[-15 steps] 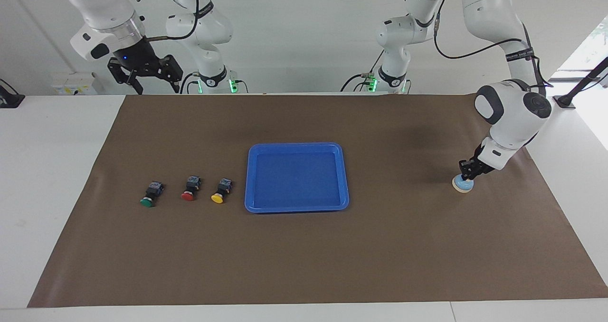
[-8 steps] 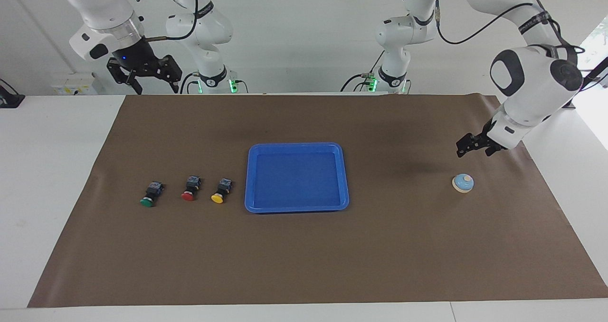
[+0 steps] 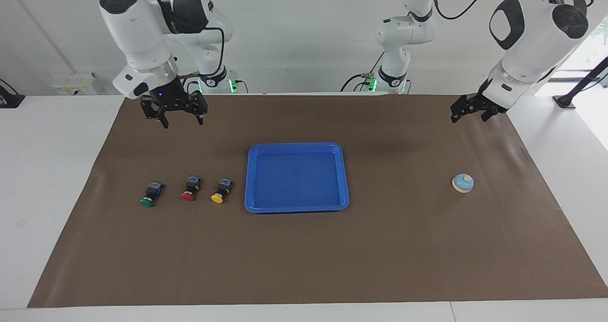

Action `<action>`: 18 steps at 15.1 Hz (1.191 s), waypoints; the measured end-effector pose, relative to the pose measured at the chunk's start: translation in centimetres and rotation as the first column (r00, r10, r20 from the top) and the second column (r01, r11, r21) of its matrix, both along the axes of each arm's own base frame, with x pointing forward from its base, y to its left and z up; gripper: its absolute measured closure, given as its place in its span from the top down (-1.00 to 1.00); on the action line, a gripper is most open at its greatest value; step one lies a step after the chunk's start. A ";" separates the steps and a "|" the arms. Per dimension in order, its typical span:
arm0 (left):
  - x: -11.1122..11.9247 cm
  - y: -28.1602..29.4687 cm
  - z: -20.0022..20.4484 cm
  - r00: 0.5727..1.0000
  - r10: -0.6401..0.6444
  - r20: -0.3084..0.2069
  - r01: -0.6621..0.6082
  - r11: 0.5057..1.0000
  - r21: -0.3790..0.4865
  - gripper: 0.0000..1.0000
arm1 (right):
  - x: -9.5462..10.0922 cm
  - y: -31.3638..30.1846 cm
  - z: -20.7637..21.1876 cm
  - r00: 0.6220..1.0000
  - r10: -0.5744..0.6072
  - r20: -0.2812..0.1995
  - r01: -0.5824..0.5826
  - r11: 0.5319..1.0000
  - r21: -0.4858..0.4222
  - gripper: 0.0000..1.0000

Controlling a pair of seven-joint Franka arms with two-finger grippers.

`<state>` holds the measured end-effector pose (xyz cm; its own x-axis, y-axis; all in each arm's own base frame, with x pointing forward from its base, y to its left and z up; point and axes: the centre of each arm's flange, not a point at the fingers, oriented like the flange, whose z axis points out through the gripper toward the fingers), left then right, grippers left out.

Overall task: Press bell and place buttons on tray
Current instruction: 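Grasp the yellow-capped button with the right gripper while the left gripper withdraws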

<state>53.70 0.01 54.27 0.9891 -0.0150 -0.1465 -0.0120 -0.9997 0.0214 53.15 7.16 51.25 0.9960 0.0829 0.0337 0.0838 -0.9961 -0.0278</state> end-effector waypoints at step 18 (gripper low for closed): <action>0.2 -1.9 0.5 1.000 -0.011 0.010 0.011 1.000 0.003 1.00 | 6.0 4.2 -20.9 0.997 -0.079 0.006 0.079 0.997 -0.014 1.00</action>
<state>53.86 -1.89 54.80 0.9902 -0.0259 -0.1371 -0.0236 -0.9995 0.0186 59.15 11.35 30.30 0.9992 0.0046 0.0388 0.0051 -0.9999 -0.0134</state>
